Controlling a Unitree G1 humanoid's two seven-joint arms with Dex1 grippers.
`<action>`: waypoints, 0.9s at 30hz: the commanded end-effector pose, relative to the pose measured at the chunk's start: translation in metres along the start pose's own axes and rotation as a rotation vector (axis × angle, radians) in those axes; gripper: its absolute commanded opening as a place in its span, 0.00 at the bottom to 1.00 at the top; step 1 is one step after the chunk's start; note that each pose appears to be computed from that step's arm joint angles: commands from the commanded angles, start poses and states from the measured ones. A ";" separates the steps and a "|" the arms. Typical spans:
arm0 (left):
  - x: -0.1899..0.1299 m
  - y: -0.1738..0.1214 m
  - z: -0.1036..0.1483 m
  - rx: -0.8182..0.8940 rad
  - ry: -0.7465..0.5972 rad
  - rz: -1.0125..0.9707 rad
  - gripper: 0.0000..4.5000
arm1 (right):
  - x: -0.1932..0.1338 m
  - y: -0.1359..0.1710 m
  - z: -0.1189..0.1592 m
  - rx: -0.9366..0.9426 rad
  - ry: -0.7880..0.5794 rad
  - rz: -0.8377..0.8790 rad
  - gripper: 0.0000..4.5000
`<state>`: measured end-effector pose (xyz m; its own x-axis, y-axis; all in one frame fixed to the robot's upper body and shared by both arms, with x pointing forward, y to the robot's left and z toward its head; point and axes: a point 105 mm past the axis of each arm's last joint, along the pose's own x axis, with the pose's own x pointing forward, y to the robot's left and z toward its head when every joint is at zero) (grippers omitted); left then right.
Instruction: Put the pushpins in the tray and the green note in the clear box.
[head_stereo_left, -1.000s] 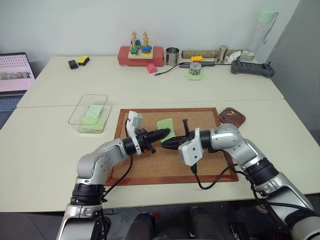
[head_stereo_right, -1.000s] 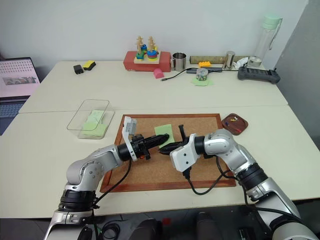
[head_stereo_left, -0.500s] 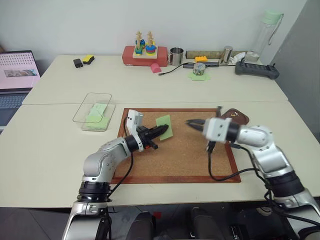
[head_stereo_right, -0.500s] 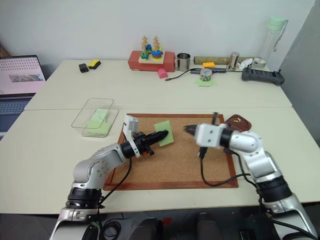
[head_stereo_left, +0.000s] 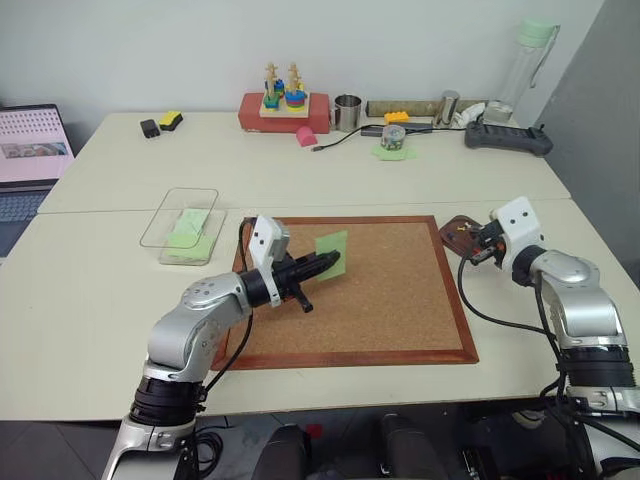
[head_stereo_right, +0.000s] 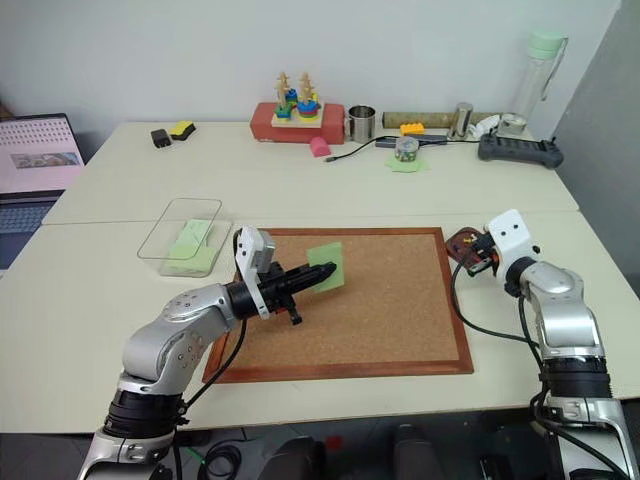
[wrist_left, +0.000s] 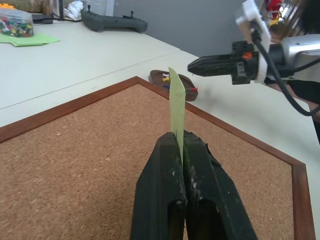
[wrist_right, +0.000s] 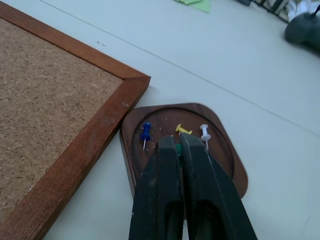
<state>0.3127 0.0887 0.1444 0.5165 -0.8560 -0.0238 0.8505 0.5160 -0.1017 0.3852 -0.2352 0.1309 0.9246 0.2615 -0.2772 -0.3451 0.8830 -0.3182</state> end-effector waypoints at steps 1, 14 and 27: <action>-0.001 -0.006 0.010 0.054 -0.031 -0.012 0.00 | 0.002 -0.007 0.009 0.008 -0.026 -0.018 0.08; -0.005 -0.001 0.014 0.066 -0.050 0.020 0.00 | 0.003 -0.009 0.024 0.006 -0.066 -0.004 0.71; -0.008 0.004 0.015 0.070 -0.058 0.049 0.00 | 0.004 -0.019 0.023 -0.019 -0.096 -0.056 0.74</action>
<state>0.3137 0.0927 0.1442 0.5477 -0.8366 -0.0143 0.8336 0.5471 -0.0764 0.3957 -0.2406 0.1279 0.9349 0.2399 -0.2616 -0.3151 0.9001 -0.3010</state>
